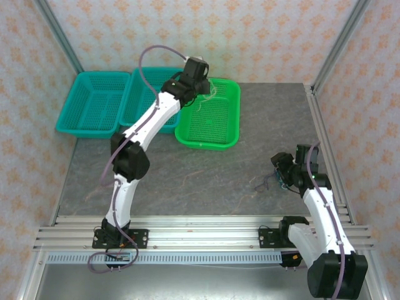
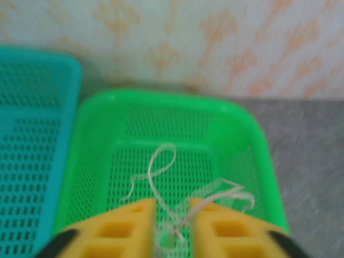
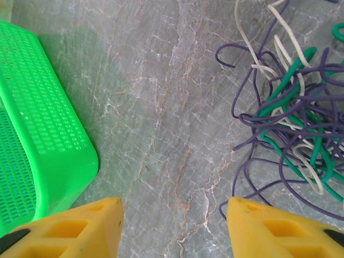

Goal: Untangle the cables

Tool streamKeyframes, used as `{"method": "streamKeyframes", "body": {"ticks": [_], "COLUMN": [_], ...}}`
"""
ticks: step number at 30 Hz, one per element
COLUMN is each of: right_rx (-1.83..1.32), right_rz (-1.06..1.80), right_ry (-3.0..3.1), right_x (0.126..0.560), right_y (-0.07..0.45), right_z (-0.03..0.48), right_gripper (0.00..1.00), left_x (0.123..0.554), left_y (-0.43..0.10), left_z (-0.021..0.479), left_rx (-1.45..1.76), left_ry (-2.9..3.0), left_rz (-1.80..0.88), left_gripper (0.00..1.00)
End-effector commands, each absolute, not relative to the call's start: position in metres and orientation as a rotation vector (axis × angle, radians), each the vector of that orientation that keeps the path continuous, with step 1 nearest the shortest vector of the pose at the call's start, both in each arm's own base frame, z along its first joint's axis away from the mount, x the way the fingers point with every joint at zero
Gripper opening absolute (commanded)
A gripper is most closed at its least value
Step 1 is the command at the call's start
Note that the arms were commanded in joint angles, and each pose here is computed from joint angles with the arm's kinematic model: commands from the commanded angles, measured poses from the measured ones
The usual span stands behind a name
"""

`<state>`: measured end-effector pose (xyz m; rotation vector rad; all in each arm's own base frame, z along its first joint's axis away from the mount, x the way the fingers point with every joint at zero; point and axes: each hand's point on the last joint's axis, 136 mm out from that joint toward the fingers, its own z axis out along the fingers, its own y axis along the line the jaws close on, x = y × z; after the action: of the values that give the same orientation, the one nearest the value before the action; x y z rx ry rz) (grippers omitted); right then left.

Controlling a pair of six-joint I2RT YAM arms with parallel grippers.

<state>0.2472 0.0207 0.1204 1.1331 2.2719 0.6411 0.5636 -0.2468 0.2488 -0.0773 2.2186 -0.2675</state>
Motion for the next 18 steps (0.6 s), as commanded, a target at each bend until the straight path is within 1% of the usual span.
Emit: {"method": "streamKeyframes", "body": {"ticks": [1, 2, 5, 7, 8, 9, 12, 16, 18], "right_rx": [1.147, 1.154, 1.157, 1.156, 1.156, 1.158, 1.173, 1.231, 1.211], "right_rz": [0.620, 0.596, 0.534, 0.492, 0.462, 0.427, 0.263, 0.023, 0.000], "right_ry": [2.274, 2.274, 2.281, 2.296, 2.304, 2.314, 2.352, 2.375, 2.391], "right_x": [0.242, 0.241, 0.241, 0.243, 0.246, 0.248, 0.255, 0.260, 0.266], "right_y": [0.018, 0.015, 0.008, 0.004, 0.001, -0.003, -0.021, -0.048, -0.050], "right_z": [0.127, 0.127, 0.126, 0.125, 0.124, 0.122, 0.115, 0.100, 0.095], "right_gripper": [0.54, 0.54, 0.55, 0.56, 0.56, 0.56, 0.57, 0.76, 0.78], "left_x": [0.551, 0.547, 0.526, 0.506, 0.491, 0.478, 0.430, 0.361, 0.334], "left_y": [-0.245, -0.243, -0.238, -0.236, -0.233, -0.232, -0.230, -0.228, -0.224], "left_z": [0.278, 0.282, 0.306, 0.323, 0.341, 0.350, 0.371, 0.368, 0.355], "left_rx": [-0.113, -0.120, -0.116, -0.102, -0.090, -0.077, -0.022, 0.065, 0.092], "left_ry": [2.227, 2.228, 2.197, 2.173, 2.136, 2.120, 2.063, 2.051, 2.066], "left_rz": [-0.405, -0.415, -0.467, -0.523, -0.568, -0.598, -0.674, -0.679, -0.656], "left_gripper": [0.58, 0.62, 0.70, 0.71, 0.71, 0.71, 0.71, 0.71, 0.72]}}
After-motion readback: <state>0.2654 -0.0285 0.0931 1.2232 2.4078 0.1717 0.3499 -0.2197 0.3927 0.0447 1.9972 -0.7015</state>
